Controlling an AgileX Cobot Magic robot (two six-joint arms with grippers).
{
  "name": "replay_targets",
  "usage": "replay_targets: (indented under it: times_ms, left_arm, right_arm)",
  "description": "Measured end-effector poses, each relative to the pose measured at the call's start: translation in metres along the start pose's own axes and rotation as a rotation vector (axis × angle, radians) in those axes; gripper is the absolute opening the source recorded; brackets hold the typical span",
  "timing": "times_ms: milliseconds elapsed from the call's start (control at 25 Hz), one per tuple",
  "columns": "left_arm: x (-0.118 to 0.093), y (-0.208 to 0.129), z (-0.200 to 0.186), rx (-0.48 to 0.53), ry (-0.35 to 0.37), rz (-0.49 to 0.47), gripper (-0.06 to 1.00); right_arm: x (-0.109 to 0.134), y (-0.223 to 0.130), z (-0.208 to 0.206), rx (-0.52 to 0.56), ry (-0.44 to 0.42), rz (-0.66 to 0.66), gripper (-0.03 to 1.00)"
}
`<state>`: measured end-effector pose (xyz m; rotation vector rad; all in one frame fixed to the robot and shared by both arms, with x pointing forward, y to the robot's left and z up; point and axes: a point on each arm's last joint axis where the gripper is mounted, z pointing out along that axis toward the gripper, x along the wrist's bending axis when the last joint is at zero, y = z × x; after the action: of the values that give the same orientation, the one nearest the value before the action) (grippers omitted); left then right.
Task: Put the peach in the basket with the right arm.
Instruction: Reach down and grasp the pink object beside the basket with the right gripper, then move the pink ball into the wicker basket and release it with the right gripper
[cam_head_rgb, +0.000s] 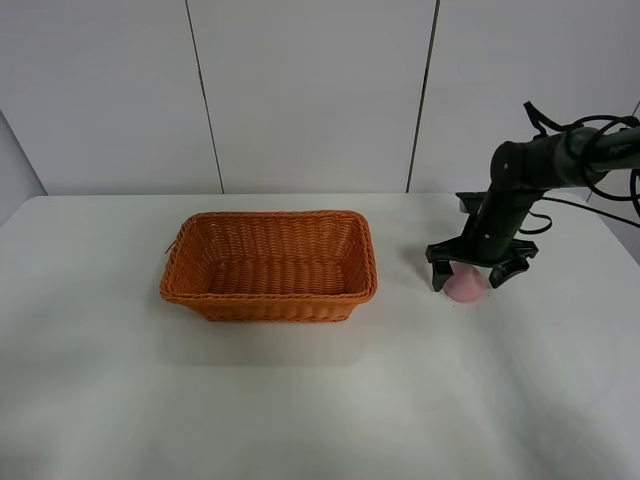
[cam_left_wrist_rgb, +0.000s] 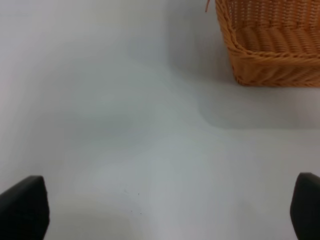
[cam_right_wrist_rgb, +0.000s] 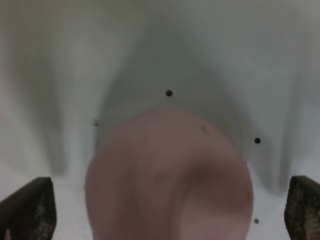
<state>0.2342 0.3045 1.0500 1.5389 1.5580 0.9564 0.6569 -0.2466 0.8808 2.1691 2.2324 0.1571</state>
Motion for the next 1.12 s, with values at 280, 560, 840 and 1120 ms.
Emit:
replay_targets:
  times_ms: [280,560,840,1120]
  left_arm:
    - [0.0,0.0,0.0,0.0,0.0,0.0,0.99]
    - [0.0,0.0,0.0,0.0,0.0,0.0,0.99]
    - [0.0,0.0,0.0,0.0,0.0,0.0,0.99]
    - [0.0,0.0,0.0,0.0,0.0,0.0,0.99]
  right_arm:
    - [0.0,0.0,0.001,0.0,0.001,0.001,0.46]
    - [0.001,0.001,-0.007,-0.002,0.003,0.001,0.0]
    - [0.002,0.008,-0.058,-0.07,-0.008,-0.019,0.0]
    - [0.006,0.029,-0.141,-0.14,-0.02,-0.037,0.0]
